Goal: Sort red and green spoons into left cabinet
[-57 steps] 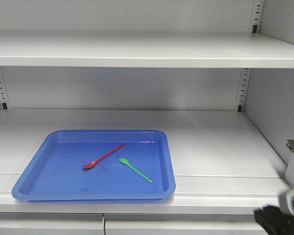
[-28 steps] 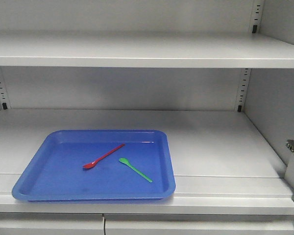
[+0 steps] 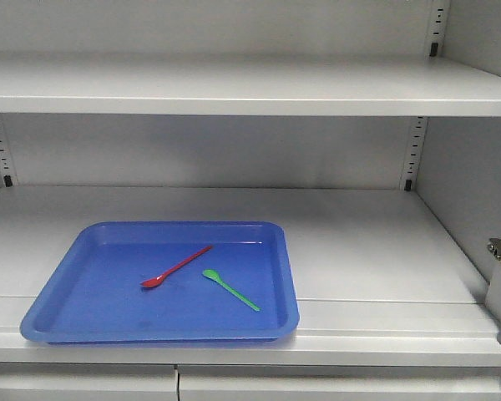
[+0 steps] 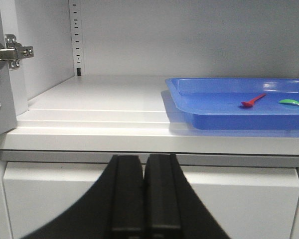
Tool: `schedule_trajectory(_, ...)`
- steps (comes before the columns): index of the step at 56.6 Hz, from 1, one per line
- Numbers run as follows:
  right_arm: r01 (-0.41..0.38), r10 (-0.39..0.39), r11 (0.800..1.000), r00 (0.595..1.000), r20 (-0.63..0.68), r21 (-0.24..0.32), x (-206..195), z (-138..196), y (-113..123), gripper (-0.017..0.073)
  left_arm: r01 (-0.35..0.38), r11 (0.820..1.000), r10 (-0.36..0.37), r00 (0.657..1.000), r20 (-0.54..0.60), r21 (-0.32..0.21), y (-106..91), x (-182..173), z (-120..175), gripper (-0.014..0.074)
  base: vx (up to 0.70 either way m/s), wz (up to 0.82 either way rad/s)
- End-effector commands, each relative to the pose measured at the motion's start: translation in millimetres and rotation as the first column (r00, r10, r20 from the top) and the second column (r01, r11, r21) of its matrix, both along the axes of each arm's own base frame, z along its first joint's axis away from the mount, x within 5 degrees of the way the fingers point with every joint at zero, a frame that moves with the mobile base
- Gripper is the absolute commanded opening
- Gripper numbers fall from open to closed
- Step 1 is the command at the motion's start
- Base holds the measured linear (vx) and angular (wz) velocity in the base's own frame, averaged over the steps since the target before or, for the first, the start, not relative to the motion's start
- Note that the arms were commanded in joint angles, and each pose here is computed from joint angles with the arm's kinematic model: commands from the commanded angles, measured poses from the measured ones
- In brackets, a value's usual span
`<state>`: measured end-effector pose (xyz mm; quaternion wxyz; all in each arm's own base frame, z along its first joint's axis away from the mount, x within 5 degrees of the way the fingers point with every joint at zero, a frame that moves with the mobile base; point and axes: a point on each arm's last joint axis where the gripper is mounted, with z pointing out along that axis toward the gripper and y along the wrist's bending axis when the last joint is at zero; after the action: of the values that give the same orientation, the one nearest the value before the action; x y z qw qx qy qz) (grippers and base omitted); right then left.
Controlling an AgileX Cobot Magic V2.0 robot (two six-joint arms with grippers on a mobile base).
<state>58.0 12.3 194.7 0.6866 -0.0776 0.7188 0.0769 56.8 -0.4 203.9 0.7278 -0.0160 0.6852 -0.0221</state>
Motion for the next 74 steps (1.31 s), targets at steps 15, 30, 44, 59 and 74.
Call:
schedule_trajectory(15,0.003,-0.003,1.000,0.998,0.061,-0.004,-2.9,0.9,-0.7,-0.0009,0.011,1.000,-0.010,0.998,0.062,-0.016,-0.8,0.6,7.3,-0.0008,0.00,0.00)
schedule_trajectory(30,0.003,-0.003,1.000,0.998,0.058,-0.004,-2.9,0.7,-0.8,-0.0009,0.011,1.000,-0.010,0.998,0.062,-0.016,-0.8,0.6,7.3,-0.0008,0.00,0.00)
schedule_trajectory(44,0.003,-0.003,1.000,0.998,0.058,-0.004,-2.9,0.7,-0.8,-0.0009,0.011,1.000,-0.010,0.998,0.062,-0.016,-0.8,0.6,7.3,-0.0008,0.00,0.00)
schedule_trajectory(59,0.003,-0.003,1.000,0.998,0.058,-0.004,-2.9,0.7,-0.8,-0.0009,0.011,1.000,-0.010,0.998,0.062,-0.016,-0.8,0.6,7.3,-0.0008,0.00,0.00)
schedule_trajectory(74,0.003,-0.003,1.000,0.998,0.058,-0.004,-2.9,0.7,-0.8,-0.0009,0.011,1.000,-0.010,0.998,0.062,-0.016,-0.8,0.6,7.3,-0.0008,0.00,0.00)
